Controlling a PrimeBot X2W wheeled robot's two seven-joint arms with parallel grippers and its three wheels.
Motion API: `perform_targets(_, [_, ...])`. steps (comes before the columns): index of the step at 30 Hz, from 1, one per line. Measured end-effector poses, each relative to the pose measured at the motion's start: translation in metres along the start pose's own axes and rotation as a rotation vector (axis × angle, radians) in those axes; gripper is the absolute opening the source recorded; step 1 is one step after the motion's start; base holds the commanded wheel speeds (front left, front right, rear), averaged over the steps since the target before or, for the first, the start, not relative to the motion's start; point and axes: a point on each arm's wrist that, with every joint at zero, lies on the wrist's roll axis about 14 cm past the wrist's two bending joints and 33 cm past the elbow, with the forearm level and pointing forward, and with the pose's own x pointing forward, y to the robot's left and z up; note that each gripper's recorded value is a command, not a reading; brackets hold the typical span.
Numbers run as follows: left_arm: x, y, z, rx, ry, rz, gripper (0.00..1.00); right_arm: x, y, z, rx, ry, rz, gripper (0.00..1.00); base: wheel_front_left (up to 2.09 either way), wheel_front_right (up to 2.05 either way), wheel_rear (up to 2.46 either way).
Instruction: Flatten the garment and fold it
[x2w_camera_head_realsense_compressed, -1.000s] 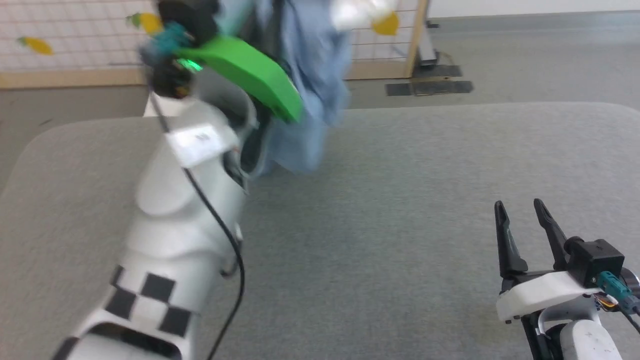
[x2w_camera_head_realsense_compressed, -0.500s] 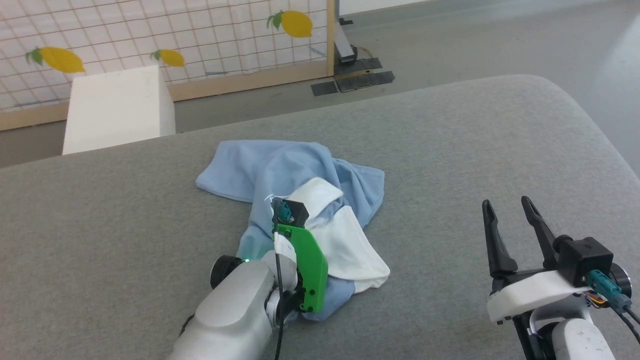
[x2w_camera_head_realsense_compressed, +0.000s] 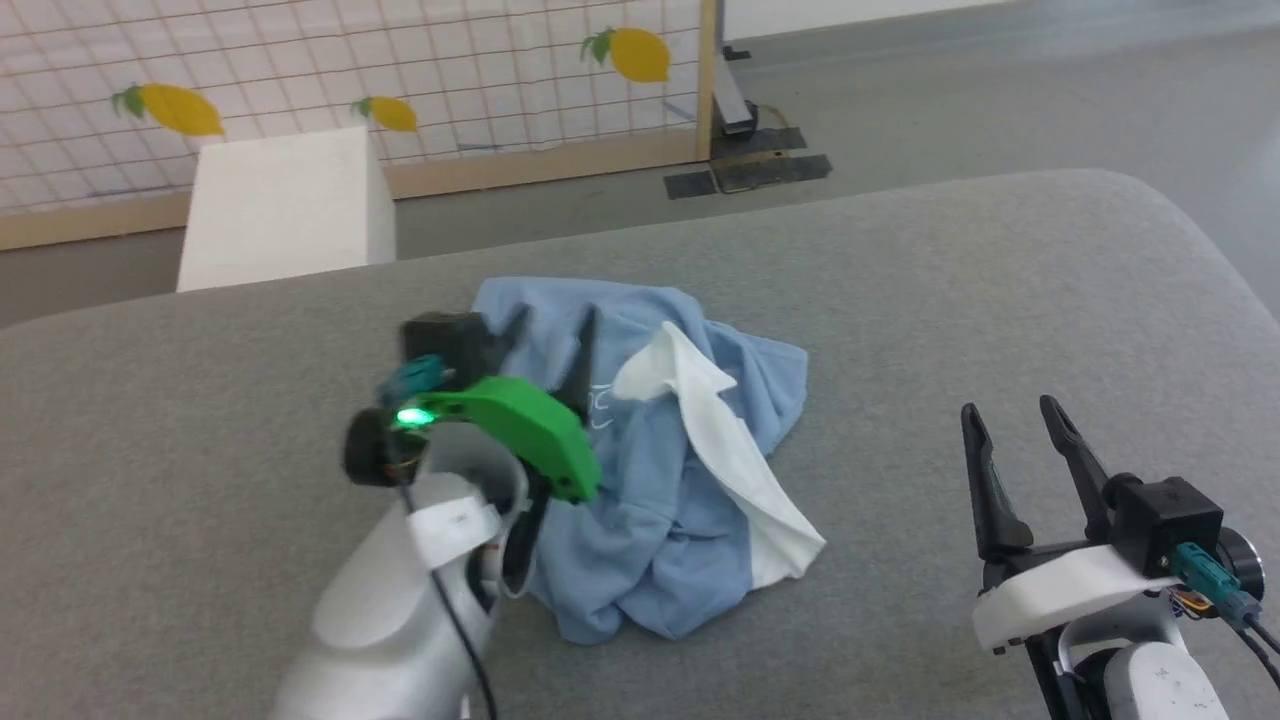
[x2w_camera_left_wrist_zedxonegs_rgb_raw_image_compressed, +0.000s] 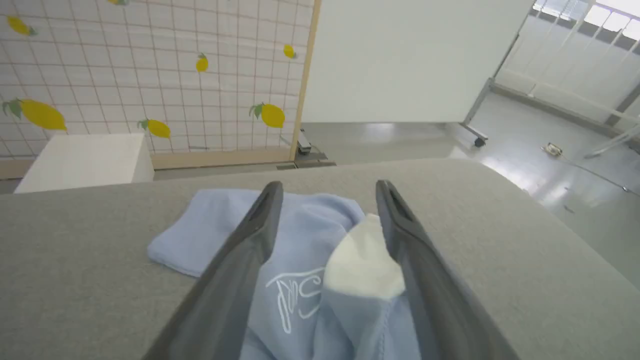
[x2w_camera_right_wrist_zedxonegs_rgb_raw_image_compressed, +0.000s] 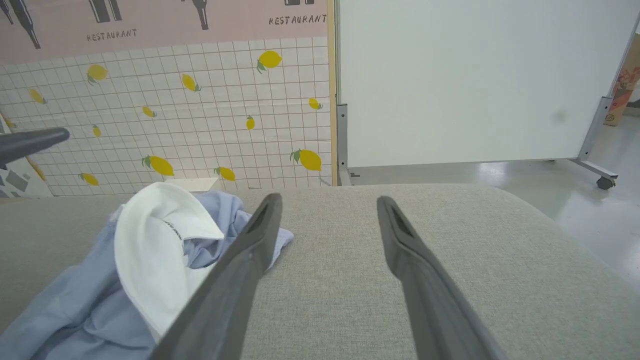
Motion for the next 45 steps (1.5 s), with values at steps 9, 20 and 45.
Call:
perform_targets(9, [-0.055, 0.066, 0.04, 0.078, -0.252, 0.175, 1.0, 0.015, 0.031, 0.004, 0.008, -0.012, 0.092, 1.0, 0.0, 0.0, 0.0])
perform_targets(20, [-0.102, 0.086, -0.015, 0.081, -0.131, 0.207, 1.0, 0.027, 0.052, -0.006, 0.018, 0.011, 0.152, 1.0, 0.0, 0.0, 0.0])
perform_targets(45, [-0.1, 0.009, -0.162, -0.058, 0.662, -0.056, 0.0, 0.023, 0.034, -0.018, 0.022, 0.045, 0.099, 1.0, 0.0, 0.0, 0.0])
